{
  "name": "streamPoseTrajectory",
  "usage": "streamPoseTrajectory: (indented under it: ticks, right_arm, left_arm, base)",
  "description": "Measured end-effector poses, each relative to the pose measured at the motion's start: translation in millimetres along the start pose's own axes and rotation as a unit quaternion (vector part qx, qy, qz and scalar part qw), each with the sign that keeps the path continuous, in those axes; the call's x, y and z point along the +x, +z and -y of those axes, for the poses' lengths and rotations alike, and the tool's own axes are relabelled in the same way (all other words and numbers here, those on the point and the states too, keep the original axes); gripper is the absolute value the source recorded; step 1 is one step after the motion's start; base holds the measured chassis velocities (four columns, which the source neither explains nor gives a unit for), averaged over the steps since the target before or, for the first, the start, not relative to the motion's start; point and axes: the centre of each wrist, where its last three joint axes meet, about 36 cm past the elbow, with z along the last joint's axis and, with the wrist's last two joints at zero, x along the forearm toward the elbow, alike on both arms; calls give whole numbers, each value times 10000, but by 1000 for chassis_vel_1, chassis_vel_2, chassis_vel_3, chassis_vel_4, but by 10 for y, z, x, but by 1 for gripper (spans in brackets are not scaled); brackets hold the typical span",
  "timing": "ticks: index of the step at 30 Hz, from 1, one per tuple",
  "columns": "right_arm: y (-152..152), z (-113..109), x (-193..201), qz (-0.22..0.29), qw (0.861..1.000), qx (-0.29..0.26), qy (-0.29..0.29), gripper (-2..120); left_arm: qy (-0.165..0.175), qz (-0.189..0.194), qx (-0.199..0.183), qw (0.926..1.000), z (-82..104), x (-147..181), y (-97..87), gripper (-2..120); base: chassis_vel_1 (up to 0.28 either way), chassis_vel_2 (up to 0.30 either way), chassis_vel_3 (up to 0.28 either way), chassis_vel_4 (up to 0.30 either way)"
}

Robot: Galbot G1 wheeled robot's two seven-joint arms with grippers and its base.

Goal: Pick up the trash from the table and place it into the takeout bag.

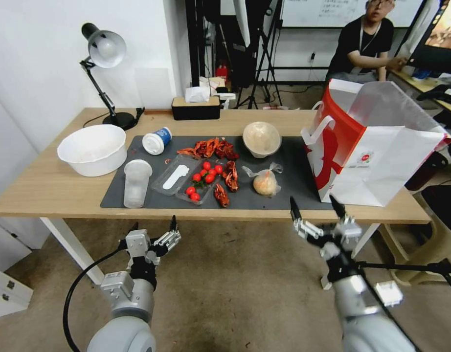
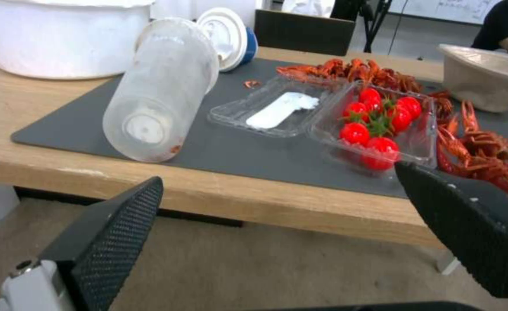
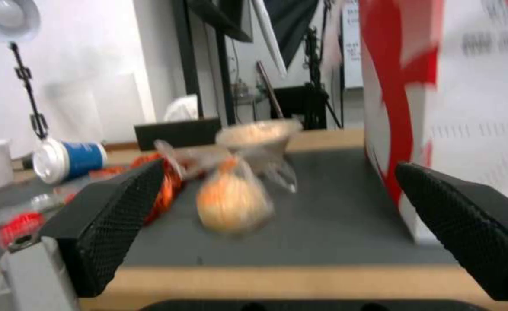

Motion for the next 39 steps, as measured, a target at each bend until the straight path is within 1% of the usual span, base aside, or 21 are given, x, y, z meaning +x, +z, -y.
streamPoseTrajectory:
  ticks: [1,4,8,23,27,30,31,34,35,38,39]
  right_arm:
    - [0,0,0,0,10000,0,0,100]
    - [129,-3,47,-59,10000,9,46,100]
    - [155,-34,29,-64,10000,7,53,100]
    - [113,-47,-96,-103,9999,62,21,100]
    - [100,-24,-208,-83,9999,93,-28,100]
    - [61,-5,-403,-123,9998,68,-117,100]
    - [61,-5,-403,-123,9998,68,-117,100]
    - [46,22,-647,-134,9994,57,-315,100]
    - [46,22,-647,-134,9994,57,-315,100]
    - [19,-3,-939,-166,9988,142,-439,100]
    - [19,-3,-939,-166,9988,142,-439,100]
  left_arm:
    - [0,0,0,10000,0,0,0,100]
    - [20,9,-12,10000,-4,-8,11,100]
    - [43,-3,-33,10000,-13,-7,20,100]
    - [61,-34,-40,10000,-18,-14,46,100]
    - [57,-28,-39,10000,-20,-14,43,100]
    - [39,-18,-48,10000,-20,-9,39,100]
    - [39,-18,-48,10000,-20,-9,39,100]
    - [28,-6,-76,10000,-21,-4,35,100]
    - [28,-6,-76,10000,-21,-4,35,100]
    - [23,7,-98,9999,-25,7,23,100]
    - [23,7,-98,9999,-25,7,23,100]
  base:
    - [0,0,0,0]
    - [0,0,0,0]
    - [0,0,0,0]
    - [0,0,0,0]
    - [0,0,0,0]
    - [0,0,0,0]
    - [0,0,0,0]
    - [0,0,0,0]
    - [0,0,0,0]
    - [0,0,0,0]
    - [0,0,0,0]
